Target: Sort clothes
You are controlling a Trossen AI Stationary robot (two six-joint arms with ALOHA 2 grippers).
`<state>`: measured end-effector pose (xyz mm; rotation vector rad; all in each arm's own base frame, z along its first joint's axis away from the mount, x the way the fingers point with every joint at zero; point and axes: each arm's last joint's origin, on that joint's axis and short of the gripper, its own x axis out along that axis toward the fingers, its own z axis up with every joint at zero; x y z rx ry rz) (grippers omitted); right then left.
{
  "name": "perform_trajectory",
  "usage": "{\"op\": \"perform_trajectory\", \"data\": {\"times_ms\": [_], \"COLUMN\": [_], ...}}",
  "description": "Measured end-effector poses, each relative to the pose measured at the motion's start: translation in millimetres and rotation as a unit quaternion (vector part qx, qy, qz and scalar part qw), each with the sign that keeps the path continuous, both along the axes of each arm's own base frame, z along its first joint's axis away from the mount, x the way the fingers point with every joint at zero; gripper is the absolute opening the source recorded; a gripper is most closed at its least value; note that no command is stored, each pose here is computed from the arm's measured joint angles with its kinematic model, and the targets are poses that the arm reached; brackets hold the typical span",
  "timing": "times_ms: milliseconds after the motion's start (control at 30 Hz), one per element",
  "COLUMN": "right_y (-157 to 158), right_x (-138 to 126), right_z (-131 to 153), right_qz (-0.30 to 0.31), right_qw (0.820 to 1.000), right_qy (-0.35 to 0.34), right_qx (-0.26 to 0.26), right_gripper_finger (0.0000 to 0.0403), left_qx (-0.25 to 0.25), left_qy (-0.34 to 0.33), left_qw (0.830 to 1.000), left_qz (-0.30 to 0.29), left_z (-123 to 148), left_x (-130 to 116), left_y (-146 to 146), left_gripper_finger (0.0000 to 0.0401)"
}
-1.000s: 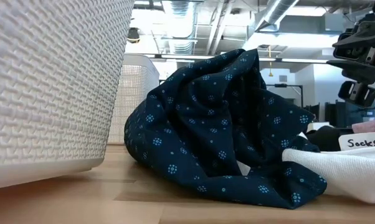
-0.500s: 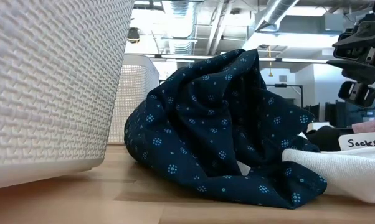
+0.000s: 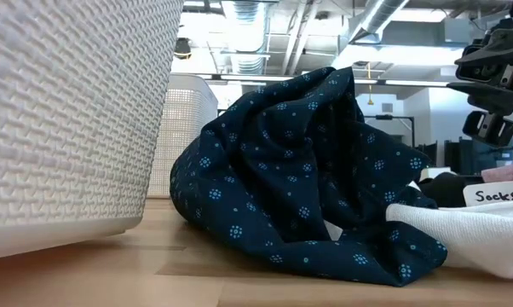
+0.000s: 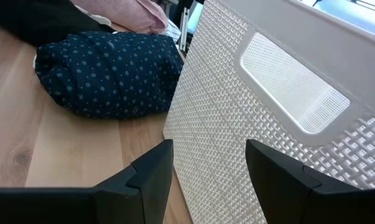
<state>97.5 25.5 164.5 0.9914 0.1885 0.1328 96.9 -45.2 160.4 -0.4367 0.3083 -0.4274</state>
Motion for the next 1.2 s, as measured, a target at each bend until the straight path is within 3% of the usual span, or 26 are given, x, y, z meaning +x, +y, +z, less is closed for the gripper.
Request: {"op": "perform_trajectory", "data": {"times_ms": [867,1133,1200], "right_y": [0,0,0], "right_x": [0,0,0], "right_z": [0,0,0], "right_qz": [0.000,0.000,0.000], "right_qw": [1.000,1.000,1.000], "right_qy": [0.000,0.000,0.000], "right_qx": [0.000,0.000,0.000], "right_gripper_finger": [0.0132,0.0132,0.0132], "left_qx": [-0.003,-0.023,-0.016], "left_qy": [-0.010,-0.031,-0.072], "left_qw": [1.000,0.999,0.997], "left_qz": [0.006,0.034,0.032], "left_z": [2,6,13], "left_x": [1,2,3], "left_y": [0,1,1], "left_gripper_finger": [0.0196,0.0196,0.0196]}}
